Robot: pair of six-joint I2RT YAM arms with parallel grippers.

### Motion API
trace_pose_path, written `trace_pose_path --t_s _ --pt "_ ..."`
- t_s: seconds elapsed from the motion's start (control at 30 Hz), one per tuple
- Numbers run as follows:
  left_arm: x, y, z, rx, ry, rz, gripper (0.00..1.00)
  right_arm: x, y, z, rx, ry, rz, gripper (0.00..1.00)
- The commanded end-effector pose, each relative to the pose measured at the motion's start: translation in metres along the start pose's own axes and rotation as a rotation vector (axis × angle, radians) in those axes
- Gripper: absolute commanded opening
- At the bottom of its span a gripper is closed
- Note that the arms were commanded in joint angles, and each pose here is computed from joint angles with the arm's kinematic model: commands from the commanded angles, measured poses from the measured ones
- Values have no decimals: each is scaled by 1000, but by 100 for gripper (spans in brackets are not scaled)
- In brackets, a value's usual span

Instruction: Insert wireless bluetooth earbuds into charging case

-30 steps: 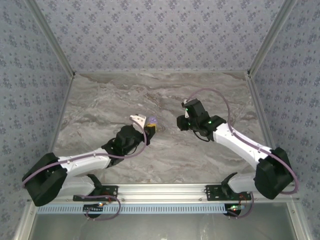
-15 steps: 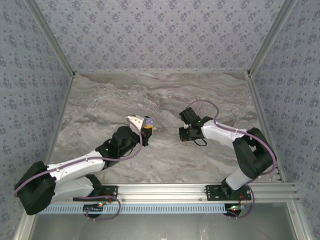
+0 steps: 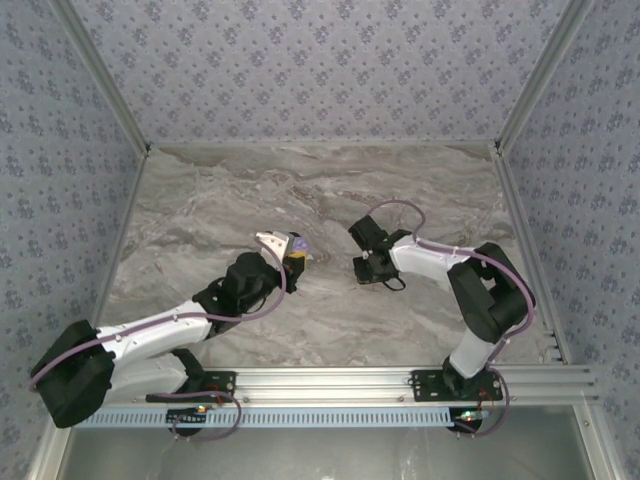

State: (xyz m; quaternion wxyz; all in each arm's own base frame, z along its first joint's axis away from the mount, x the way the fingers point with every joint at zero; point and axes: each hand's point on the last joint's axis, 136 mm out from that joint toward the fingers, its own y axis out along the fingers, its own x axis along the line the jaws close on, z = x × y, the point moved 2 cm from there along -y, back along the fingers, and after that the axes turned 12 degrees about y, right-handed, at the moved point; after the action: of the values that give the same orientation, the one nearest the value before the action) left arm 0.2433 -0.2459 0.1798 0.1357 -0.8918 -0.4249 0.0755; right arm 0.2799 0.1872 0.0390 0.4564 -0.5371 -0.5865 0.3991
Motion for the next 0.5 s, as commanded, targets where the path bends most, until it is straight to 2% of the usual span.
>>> trace_pose_path --t_s 0.0,0.47 --pt "-4 0 -11 -35 -6 16 17 -6 -2 5 45 -8 64 33" --pt "-6 2 -13 -32 -5 24 17 -5 3 7 120 14 92 33"
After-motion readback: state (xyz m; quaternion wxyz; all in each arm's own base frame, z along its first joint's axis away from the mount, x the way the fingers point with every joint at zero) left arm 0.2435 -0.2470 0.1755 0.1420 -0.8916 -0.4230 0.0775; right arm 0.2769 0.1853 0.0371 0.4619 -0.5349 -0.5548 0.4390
